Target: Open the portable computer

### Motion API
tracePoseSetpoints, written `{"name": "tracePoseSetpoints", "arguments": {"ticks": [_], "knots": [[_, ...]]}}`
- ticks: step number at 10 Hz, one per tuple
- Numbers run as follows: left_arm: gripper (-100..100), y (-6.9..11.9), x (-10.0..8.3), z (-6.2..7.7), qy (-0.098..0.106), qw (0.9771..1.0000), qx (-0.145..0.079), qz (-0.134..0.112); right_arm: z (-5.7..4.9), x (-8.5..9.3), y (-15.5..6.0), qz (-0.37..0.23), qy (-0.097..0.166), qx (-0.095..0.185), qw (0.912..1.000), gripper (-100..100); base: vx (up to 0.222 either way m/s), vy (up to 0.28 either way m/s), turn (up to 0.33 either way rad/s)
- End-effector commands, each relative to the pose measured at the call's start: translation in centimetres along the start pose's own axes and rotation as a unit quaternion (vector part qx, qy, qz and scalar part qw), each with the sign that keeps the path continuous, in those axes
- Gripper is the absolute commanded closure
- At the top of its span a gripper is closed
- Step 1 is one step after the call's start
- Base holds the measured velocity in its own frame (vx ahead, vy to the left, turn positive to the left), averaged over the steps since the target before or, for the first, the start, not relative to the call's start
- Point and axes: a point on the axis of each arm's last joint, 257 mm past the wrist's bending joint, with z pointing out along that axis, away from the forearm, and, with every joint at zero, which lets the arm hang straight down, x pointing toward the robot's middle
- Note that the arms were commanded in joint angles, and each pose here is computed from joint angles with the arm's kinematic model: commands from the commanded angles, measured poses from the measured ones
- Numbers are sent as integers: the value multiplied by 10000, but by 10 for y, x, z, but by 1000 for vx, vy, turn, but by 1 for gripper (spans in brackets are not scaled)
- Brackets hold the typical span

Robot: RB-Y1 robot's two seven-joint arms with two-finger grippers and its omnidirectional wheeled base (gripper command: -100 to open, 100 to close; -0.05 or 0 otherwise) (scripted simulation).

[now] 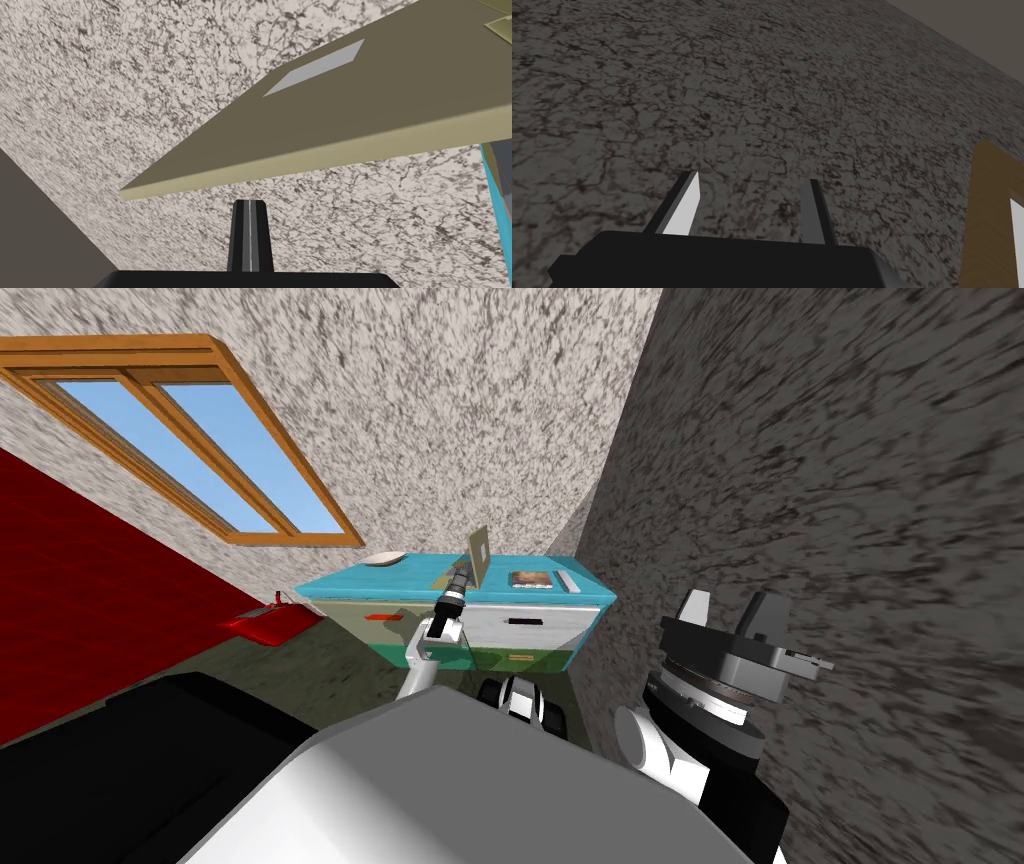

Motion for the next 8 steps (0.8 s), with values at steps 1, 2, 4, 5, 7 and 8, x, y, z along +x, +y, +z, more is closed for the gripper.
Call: {"name": "tracePoseSetpoints", "arguments": {"ticks": [1, 2, 4, 5, 7, 8], "knots": [[100, -14, 0, -16, 141, 9997, 165, -121, 0, 0, 0, 1, 0, 0, 10000, 0, 90, -34, 181], [100, -4, 1, -24, 182, 9998, 43, -85, 0, 0, 0, 0, 0, 0, 10000, 0, 79, -36, 96], [100, -10, 2, -37, 302, 9994, 96, -166, 0, 0, 0, 0, 0, 0, 10000, 0, 92, -52, 134], [100, -24, 3, -44, 396, 9985, 248, -290, 0, 0, 0, 1, 0, -1, 10000, 0, 104, -47, 198], [100, -33, 4, -56, 519, 9973, 320, -409, 0, 0, 0, 1, 0, -1, 10000, 0, 89, -50, 119], [100, -24, 5, -63, 558, 9975, 190, -376, 0, 0, 0, 0, 0, 0, 10000, 0, 80, -43, 111]]}}
